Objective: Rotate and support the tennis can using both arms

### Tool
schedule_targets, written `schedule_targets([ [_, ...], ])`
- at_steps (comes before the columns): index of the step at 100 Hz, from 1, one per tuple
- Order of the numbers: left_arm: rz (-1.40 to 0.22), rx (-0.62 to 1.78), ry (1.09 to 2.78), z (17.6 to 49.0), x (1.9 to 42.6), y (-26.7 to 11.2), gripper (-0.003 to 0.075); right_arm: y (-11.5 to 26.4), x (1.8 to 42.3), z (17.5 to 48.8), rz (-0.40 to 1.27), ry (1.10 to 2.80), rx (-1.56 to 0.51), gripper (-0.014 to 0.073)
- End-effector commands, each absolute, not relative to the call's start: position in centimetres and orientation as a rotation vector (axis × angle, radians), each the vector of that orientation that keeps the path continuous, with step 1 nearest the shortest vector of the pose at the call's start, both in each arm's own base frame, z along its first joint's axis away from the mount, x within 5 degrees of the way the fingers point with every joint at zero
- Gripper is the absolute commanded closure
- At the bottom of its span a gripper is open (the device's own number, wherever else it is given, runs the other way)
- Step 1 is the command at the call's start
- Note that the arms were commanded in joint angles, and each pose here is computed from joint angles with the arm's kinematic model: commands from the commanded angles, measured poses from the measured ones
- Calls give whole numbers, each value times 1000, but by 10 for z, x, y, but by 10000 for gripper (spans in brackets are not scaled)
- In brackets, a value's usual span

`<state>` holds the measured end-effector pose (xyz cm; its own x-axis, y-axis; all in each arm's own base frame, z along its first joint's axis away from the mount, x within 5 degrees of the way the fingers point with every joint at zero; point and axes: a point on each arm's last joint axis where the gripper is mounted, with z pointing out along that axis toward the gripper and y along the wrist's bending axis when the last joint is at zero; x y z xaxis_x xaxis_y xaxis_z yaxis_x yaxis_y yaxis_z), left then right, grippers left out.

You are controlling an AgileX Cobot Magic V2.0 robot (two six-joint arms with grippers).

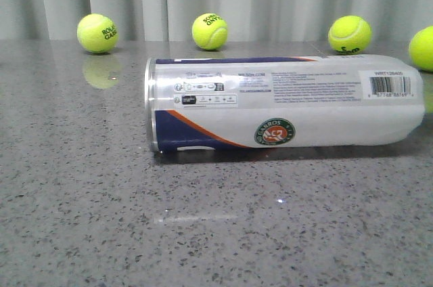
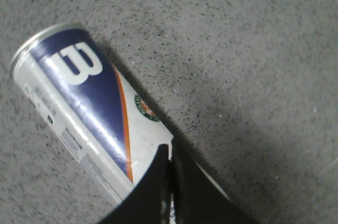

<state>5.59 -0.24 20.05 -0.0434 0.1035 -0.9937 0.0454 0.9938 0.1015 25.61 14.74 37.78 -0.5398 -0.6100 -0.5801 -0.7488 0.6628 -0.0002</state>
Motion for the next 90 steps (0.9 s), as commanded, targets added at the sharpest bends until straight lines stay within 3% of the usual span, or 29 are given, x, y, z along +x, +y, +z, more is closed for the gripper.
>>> schedule_targets([
  [1,35,108,1542,195,55,-3,738,139,249,405,447,2340,-724,664],
  [13,35,108,1542,195,55,-3,738,135,246,410,515,2388,-523,664],
  [26,35,108,1542,195,55,-3,738,130,238,417,521,2367,-478,664],
  [56,35,108,1542,195,55,-3,738,107,193,440,548,2095,-399,664],
  [90,35,108,1542,195,55,-3,738,64,117,396,546,1773,-288,664],
])
